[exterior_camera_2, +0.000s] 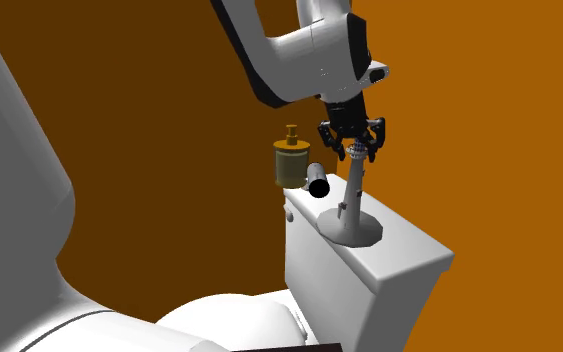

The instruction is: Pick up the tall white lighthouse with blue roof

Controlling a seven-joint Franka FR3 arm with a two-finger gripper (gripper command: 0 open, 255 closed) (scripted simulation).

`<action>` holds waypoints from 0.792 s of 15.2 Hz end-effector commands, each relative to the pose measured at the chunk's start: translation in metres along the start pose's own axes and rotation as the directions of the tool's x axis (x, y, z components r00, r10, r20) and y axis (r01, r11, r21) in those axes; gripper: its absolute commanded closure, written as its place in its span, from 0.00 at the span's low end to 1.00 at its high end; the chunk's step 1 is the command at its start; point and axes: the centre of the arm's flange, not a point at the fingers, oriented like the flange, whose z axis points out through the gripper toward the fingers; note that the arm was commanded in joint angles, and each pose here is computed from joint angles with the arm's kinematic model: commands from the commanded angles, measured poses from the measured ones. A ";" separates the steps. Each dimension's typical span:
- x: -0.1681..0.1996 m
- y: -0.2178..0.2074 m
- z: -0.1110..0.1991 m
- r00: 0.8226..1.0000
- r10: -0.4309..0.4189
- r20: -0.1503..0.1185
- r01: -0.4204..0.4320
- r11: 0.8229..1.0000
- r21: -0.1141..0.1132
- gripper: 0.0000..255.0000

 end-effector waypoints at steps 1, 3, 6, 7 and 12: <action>-0.001 0.000 0.001 1.000 0.000 0.003 0.000 1.000 -0.001 1.00; -0.001 0.000 0.001 1.000 0.000 0.003 0.000 1.000 -0.001 1.00; 0.004 0.003 -0.009 1.000 0.000 0.003 0.000 1.000 -0.001 1.00; 0.007 0.004 -0.014 1.000 0.000 0.003 0.000 1.000 -0.001 1.00; 0.017 0.008 -0.037 1.000 0.000 0.003 0.000 1.000 -0.001 1.00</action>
